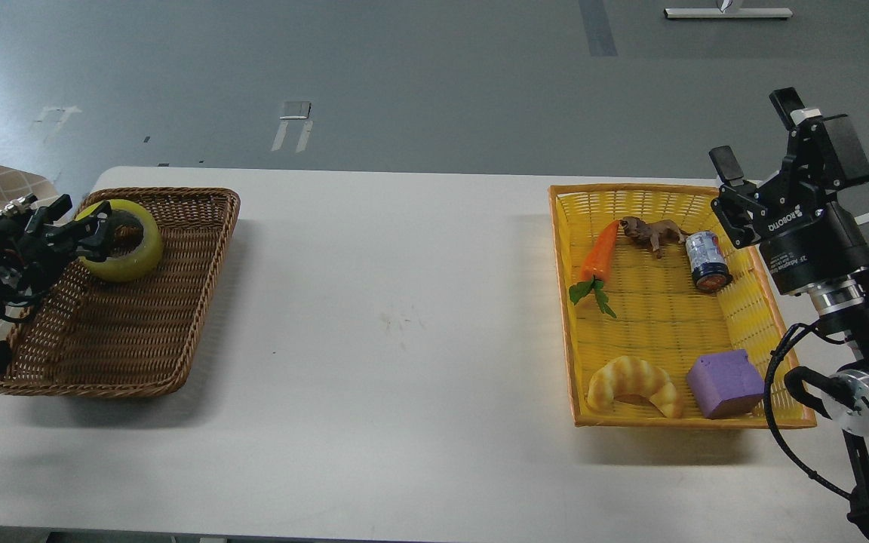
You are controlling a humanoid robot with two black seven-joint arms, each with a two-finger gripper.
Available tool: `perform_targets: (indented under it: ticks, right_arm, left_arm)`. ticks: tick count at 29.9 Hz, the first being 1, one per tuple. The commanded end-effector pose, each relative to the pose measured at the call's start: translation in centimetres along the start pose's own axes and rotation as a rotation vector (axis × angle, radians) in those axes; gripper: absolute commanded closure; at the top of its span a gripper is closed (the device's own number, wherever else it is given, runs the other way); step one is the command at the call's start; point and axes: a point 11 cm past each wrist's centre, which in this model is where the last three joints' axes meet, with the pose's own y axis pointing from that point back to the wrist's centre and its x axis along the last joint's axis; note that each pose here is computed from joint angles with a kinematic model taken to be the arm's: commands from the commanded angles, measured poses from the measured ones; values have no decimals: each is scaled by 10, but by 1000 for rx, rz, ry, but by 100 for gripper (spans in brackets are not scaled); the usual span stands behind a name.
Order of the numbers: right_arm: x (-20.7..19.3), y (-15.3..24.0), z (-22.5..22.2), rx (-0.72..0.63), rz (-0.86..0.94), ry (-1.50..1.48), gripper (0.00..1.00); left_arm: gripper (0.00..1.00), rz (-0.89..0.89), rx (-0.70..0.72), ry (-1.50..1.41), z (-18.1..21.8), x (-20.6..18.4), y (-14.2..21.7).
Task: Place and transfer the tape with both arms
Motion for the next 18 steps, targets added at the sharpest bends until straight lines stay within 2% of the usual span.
perform_targets:
  ticks: [1,5,9,12,14,18]
  right_arm:
    - [-1,0,1,-3,0,-4,1]
    - [0,1,3,-8,3,-4,1]
    - [0,1,2,-5,5,-5,1]
    - [0,-1,1,0,2,-4,1]
    - [0,-2,-1,5,1,-1,1]
    - [0,-3,-2,7,0,-1,1]
  left_arm:
    - [6,36,29,47,-4,7,-2]
    - [3,143,60,133,-4,46,-16]
    - [3,179,60,173,-2,65,-24]
    - [3,161,9,243,20,85,-42]
    - [3,121,-50,378,41,115,-60]
    - [3,62,-134,673,62,148,-72]
